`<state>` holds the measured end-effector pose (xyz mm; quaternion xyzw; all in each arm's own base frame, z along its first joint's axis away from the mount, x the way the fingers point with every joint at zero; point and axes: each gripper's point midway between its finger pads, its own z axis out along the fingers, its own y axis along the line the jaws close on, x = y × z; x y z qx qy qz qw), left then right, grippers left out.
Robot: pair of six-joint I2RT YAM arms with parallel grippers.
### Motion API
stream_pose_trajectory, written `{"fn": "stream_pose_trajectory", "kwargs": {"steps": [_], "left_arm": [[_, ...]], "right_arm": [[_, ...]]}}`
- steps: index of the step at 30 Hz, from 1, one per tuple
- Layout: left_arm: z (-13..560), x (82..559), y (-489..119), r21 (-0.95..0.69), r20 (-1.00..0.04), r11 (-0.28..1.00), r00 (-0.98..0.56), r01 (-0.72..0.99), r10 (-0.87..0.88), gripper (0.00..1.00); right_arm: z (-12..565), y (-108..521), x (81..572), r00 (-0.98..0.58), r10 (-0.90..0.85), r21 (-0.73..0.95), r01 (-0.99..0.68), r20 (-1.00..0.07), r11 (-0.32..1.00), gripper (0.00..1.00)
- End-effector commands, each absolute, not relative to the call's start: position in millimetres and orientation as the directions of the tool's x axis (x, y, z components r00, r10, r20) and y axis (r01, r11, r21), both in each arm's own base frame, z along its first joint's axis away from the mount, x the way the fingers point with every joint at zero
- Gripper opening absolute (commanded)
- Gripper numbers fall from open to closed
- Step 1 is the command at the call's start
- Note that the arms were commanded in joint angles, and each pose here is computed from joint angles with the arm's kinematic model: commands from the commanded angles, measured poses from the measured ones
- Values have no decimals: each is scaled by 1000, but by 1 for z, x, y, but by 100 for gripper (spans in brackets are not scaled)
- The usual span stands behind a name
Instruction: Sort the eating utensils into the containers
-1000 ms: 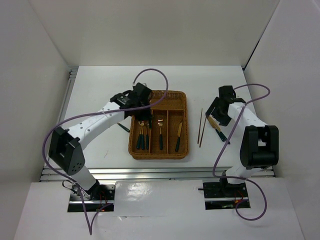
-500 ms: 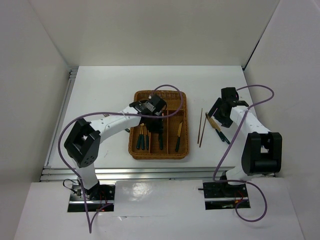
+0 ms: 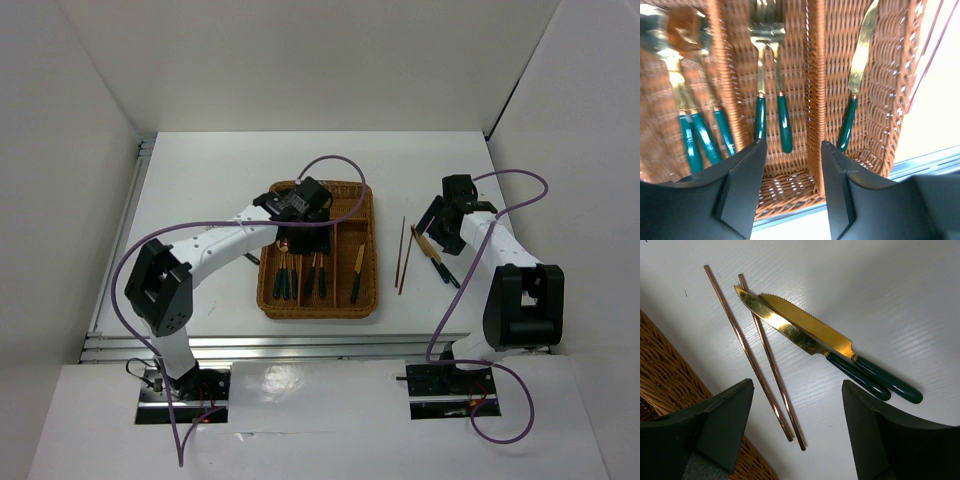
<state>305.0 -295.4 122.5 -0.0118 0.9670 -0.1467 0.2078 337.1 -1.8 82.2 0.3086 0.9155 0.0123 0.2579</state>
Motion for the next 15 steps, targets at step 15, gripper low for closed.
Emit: {"fn": "stream_pose_trajectory", "kwargs": {"steps": [15], "left_arm": [[137, 327, -82, -368, -451, 708, -550, -603, -703, 72]], "right_arm": [[81, -2, 342, -674, 564, 199, 542, -476, 816, 79]]}}
